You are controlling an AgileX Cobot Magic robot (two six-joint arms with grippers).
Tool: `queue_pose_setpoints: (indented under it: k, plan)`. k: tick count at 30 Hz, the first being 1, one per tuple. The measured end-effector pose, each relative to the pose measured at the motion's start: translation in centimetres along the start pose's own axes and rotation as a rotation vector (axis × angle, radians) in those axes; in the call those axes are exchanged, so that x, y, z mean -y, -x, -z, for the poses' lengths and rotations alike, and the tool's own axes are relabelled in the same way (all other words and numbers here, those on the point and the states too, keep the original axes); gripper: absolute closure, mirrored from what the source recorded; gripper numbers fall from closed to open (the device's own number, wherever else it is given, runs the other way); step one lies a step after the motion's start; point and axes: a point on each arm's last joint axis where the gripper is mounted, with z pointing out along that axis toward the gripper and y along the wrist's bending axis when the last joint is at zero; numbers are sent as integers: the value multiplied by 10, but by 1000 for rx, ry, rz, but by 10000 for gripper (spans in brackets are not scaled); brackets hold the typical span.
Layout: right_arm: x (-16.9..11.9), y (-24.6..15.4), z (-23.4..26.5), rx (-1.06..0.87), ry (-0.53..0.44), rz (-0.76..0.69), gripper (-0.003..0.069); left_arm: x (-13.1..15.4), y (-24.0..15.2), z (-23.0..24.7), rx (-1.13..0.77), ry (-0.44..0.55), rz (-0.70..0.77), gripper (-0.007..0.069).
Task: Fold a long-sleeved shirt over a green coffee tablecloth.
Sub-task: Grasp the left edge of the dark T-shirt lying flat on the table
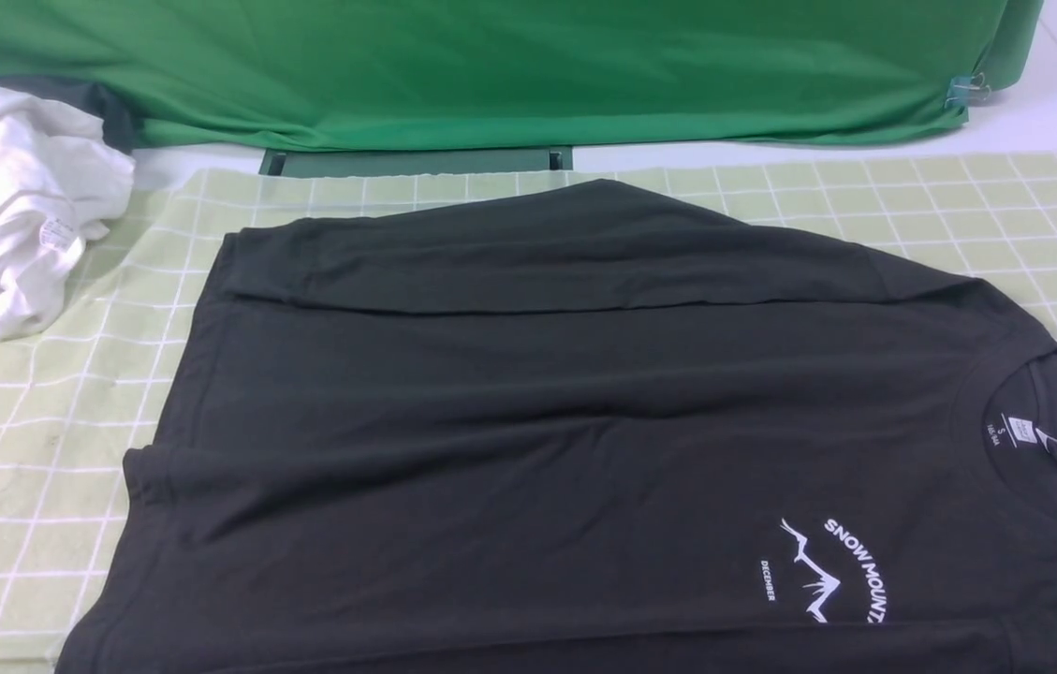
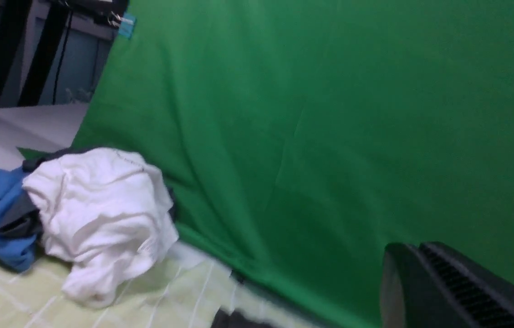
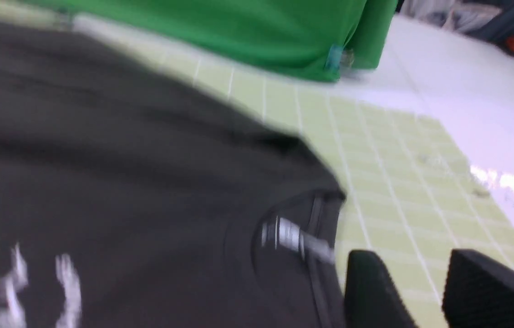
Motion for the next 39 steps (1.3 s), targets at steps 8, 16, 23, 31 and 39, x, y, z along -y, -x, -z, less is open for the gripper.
queue_pose_setpoints:
  k: [8, 16, 23, 31, 39]
  plan:
    - [4, 22, 3, 250, 25, -602, 414, 33, 49, -2, 84, -122, 149, 608]
    - [6, 31, 6, 351, 51, -675, 420, 56, 63, -48, -637, 131, -123, 608]
    - [7, 102, 17, 197, 130, -490, 637, 36, 2, -88, -1377, 199, -278, 608]
    - [-12, 174, -20, -306, 333, -180, 657, 17, -46, -97, -1733, 217, -361, 623]
    - [-56, 162, -50, -515, 558, -39, 657, 0, -70, -87, -1815, 317, -485, 613]
